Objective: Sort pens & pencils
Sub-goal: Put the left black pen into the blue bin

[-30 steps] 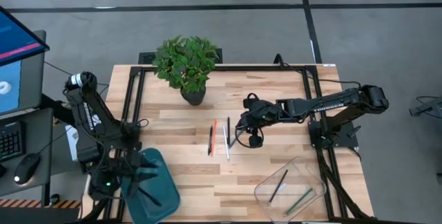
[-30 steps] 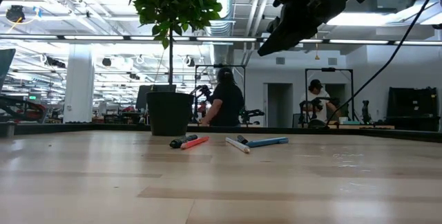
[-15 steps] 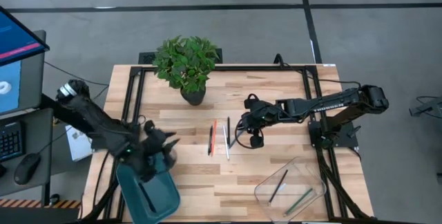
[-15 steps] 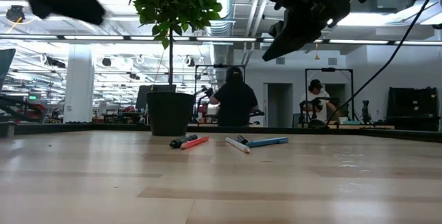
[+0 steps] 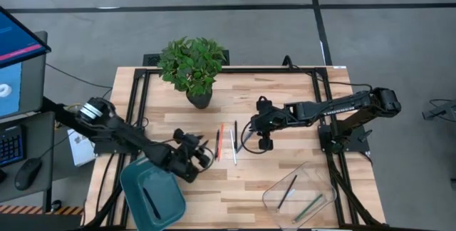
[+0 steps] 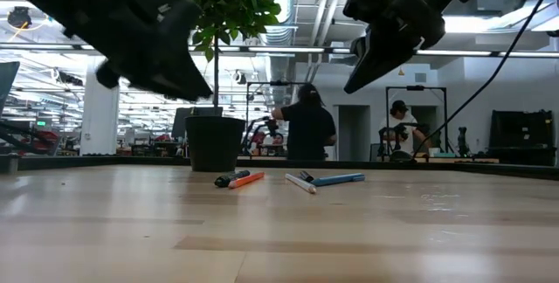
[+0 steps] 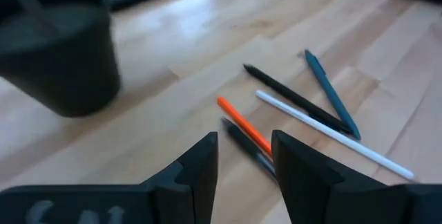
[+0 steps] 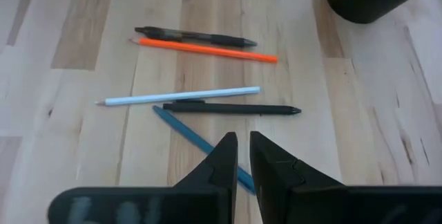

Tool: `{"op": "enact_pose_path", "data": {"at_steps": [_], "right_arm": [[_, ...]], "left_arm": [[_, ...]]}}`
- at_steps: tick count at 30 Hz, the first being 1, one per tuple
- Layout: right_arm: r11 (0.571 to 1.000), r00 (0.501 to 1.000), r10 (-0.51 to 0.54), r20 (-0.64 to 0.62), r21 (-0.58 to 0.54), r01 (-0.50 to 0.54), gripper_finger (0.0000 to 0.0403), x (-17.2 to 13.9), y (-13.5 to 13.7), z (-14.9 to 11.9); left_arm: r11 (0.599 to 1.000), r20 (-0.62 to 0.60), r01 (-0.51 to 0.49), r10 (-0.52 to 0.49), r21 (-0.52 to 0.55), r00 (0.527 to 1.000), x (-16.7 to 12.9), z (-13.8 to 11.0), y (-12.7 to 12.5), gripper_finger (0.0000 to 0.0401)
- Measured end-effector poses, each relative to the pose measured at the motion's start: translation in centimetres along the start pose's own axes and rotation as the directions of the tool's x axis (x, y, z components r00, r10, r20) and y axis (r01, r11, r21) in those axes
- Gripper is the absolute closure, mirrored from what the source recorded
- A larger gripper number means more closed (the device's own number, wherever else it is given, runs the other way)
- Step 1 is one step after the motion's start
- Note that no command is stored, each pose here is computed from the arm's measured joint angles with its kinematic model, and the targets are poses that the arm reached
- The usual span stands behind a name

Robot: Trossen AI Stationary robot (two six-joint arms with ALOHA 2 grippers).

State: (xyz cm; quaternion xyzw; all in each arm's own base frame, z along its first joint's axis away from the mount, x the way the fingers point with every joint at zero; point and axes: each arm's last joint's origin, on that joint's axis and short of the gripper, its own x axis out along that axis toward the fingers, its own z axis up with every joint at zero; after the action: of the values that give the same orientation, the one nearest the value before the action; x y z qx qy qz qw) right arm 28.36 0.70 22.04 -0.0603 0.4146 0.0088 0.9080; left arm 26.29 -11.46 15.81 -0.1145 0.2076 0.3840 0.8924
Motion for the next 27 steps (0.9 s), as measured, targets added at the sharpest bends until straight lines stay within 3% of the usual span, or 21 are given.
{"op": "enact_pose_path", "data": {"at_steps": [13,19,27], "right_arm": [[0.999,1.000,-0.002,0.028,0.045,0.001,0.0340,0.0,0.0,0.3],[0.996,1.000,0.000,0.025,0.090,-0.002,0.0340,0.0,0.0,0.2],[0.995,0.999,-0.002,0.037,0.096,-0.002,0.0340,-0.2,0.0,0.6]], "left_arm": [[0.996,-0.061,-0.049,0.045,-0.070,0.997,4.1,0.6,-2.5,0.0273],[0.992,-0.041,-0.101,0.099,-0.073,0.994,5.7,-0.6,-3.6,0.0273],[0.989,-0.115,-0.135,0.128,-0.059,0.985,7.6,-2.2,-3.7,0.0273]]}}
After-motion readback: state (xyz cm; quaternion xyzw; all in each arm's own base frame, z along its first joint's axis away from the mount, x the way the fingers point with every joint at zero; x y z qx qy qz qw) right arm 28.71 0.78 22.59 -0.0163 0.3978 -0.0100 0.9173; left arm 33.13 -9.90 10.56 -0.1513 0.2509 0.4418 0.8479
